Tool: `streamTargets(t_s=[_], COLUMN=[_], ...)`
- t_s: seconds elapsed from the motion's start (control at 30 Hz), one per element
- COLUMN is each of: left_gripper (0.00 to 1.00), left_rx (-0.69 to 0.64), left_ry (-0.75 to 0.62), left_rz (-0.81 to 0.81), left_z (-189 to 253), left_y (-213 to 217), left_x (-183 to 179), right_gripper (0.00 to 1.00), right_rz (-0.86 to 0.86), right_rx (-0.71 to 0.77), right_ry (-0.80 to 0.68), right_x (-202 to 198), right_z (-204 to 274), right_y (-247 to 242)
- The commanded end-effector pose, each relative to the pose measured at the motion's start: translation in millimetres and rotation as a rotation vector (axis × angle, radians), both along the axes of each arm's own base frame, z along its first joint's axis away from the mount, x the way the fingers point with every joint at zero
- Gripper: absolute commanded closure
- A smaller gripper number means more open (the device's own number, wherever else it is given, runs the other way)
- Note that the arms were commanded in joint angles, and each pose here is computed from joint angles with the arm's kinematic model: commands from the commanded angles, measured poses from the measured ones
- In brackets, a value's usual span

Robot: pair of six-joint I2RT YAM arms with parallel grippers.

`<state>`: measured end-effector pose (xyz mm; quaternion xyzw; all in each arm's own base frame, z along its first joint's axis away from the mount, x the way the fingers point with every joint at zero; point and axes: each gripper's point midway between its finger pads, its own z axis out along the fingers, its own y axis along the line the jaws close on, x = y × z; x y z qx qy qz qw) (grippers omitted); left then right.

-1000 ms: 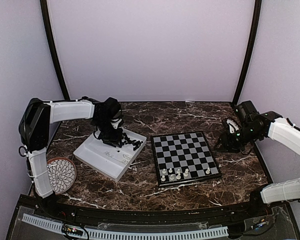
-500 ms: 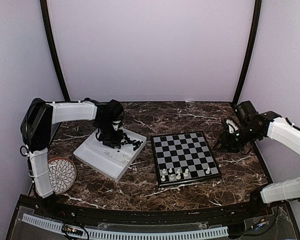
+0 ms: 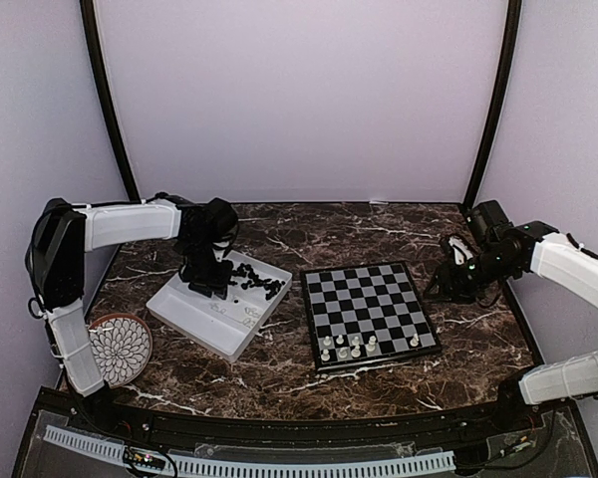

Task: Set up the chess pieces on the board
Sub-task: Pick up the rook from the storage box.

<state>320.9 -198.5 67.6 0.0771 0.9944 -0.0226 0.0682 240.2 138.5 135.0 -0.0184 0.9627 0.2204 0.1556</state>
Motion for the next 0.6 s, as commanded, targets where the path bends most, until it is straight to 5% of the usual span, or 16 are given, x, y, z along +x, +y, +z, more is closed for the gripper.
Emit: streamTargets(t_s=[0.0, 0.57], left_gripper=[0.63, 0.75], left_rx=[0.052, 0.069], left_ry=[0.040, 0.091], left_rz=[0.022, 0.039], left_z=[-6, -25], left_y=[17, 22], left_x=[-11, -10], right_gripper=[0.57, 0.58], right_rz=[0.017, -0.004], right_rx=[0.010, 0.006], right_ry=[-0.025, -0.024], right_x=[1, -8], right_z=[3, 3], right_y=[3, -3])
